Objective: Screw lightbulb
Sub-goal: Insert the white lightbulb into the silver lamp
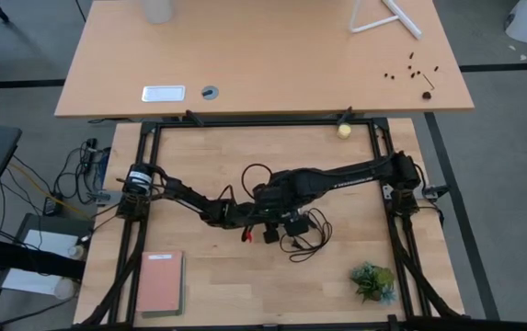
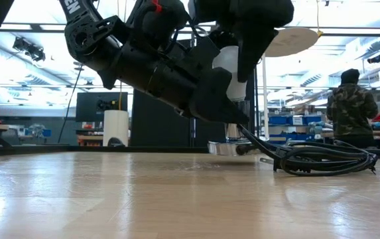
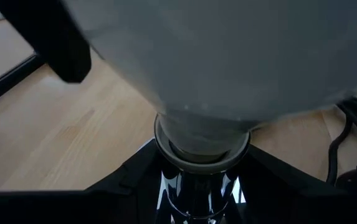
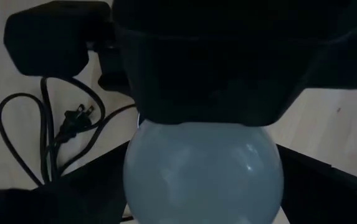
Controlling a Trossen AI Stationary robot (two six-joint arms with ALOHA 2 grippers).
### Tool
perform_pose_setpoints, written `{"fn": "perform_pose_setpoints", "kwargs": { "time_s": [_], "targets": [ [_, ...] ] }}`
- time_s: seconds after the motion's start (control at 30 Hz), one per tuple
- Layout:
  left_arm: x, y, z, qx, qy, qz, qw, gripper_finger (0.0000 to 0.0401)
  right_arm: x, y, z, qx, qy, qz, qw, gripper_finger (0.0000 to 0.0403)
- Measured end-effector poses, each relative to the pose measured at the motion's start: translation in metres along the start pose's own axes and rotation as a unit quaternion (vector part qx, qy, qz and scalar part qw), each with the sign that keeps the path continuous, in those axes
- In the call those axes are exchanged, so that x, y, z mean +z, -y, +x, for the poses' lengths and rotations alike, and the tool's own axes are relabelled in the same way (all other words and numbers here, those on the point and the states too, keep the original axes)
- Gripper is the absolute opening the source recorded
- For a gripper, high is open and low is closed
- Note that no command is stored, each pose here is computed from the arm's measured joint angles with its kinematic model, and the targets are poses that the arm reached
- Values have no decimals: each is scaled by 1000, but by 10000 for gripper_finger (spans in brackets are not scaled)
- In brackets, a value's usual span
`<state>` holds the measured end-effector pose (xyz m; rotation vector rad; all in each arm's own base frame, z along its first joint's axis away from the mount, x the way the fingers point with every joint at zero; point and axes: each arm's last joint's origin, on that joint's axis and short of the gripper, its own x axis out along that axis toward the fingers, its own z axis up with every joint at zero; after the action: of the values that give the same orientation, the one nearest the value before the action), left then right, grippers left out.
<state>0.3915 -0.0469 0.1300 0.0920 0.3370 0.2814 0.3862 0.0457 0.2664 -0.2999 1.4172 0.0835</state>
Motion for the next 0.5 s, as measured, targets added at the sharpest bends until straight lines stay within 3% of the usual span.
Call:
{"fn": "perform_pose_setpoints", "kwargs": {
  "time_s": [0.3,0.5],
  "targets": [
    [0,-1,0,1,-2,-1,1000,188,1,0,1,0,6,5,1000,344],
    [0,-1,0,2,-1,-1,1000,188,2,1,1,-8,9,15,1000,309]
  ]
}}
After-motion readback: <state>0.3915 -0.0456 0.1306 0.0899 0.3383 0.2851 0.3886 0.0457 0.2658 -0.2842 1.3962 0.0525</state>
